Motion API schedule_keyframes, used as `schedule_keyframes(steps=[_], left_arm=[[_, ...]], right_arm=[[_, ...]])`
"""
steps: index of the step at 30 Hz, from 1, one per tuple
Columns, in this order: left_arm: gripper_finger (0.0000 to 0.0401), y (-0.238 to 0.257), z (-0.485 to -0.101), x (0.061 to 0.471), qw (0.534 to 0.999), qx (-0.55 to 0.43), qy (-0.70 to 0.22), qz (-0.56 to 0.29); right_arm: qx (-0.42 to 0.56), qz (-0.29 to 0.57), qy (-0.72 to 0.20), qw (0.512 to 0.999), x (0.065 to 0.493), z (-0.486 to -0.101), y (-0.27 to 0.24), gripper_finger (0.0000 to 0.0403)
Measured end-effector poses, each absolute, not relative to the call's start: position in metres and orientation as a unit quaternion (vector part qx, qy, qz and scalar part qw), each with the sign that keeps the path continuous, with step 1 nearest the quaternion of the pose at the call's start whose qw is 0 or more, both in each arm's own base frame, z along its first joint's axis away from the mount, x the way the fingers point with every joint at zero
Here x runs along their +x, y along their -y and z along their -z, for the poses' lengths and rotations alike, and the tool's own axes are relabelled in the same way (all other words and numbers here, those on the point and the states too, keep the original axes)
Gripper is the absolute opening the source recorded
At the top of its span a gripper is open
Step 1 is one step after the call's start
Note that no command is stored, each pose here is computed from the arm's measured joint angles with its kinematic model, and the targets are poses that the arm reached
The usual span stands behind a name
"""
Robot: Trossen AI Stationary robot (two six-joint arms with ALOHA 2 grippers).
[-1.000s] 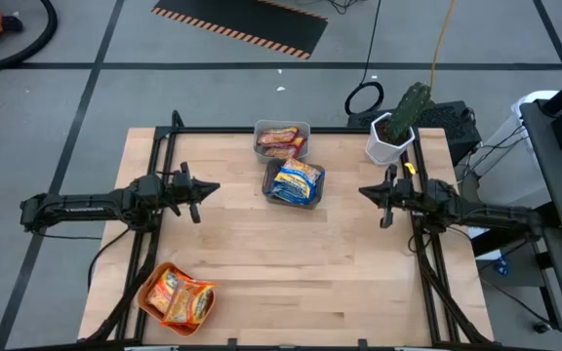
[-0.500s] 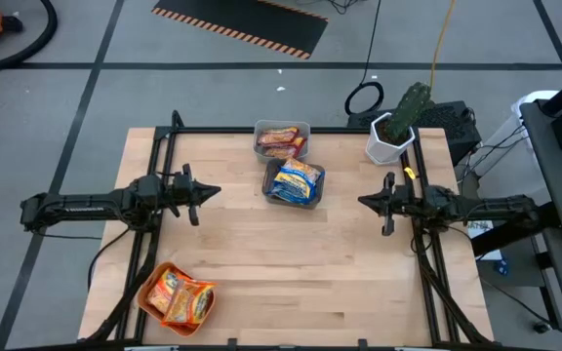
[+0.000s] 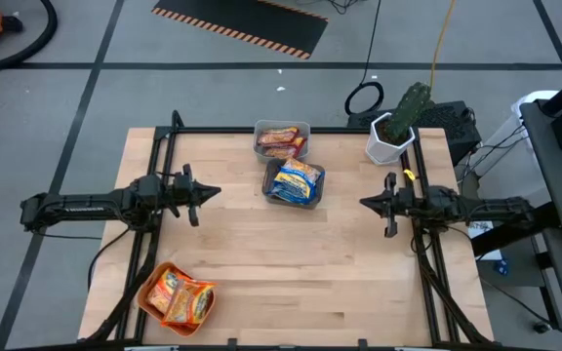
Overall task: Sort Maruchan noodles
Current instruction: Return to Home Position
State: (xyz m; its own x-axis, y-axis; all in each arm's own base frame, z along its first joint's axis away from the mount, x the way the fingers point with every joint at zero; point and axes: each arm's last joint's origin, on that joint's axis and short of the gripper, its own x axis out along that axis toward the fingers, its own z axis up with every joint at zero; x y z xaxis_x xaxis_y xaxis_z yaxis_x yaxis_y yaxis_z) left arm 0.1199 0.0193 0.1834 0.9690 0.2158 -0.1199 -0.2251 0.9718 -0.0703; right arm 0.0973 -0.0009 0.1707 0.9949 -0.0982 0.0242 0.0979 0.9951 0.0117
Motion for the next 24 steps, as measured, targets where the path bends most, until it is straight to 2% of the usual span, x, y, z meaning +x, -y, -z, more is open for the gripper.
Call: schedule_keyframes(steps=[7,24], left_arm=[[0.0001,-0.0192,-0.1829,0.1199,0.991,-0.04,-0.058,-0.111],[0.0001,-0.0187,-0.1846,0.1202,0.993,-0.034,-0.051,-0.102]], right_arm=[[-0.016,0.024,0.022,0.999,0.0964,-0.1725,-0.0006,0.0],[-0.019,0.025,0.019,0.999,0.0966,-0.172,-0.0003,0.0]])
